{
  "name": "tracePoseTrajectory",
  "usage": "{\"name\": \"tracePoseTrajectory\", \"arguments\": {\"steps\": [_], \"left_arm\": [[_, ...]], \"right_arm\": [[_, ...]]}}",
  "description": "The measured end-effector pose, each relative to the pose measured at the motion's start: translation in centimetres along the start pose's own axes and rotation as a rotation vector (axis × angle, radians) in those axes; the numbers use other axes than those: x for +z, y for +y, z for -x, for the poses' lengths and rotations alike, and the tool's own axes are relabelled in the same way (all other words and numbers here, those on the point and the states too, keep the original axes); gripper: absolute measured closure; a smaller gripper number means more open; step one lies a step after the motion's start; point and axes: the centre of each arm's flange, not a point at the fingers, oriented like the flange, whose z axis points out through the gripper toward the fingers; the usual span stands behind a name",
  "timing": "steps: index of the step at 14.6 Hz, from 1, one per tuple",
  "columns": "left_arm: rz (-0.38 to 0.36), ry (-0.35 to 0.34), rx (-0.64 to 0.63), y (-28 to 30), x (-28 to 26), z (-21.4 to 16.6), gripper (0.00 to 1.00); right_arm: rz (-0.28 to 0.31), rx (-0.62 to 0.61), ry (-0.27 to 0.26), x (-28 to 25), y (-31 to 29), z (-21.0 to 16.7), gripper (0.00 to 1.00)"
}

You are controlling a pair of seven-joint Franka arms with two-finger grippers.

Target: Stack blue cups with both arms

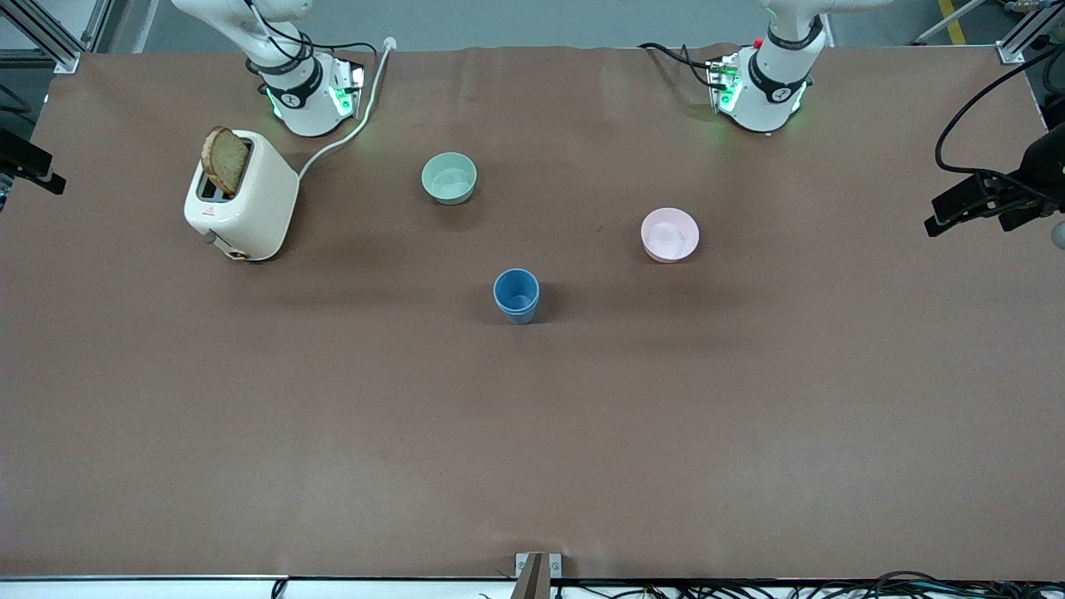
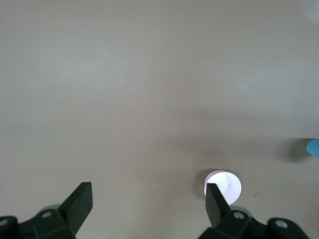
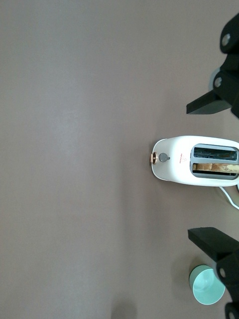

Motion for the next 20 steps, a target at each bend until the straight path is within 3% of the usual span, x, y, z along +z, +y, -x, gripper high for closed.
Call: {"name": "tracePoseTrajectory", "arguments": {"steps": [20], "left_arm": [[0.000, 0.000, 0.008, 0.5, 0.1, 0.0, 0.00]], "right_arm": [[0.002, -0.030, 0.006, -0.1, -1.5, -0.3, 0.00]]}}
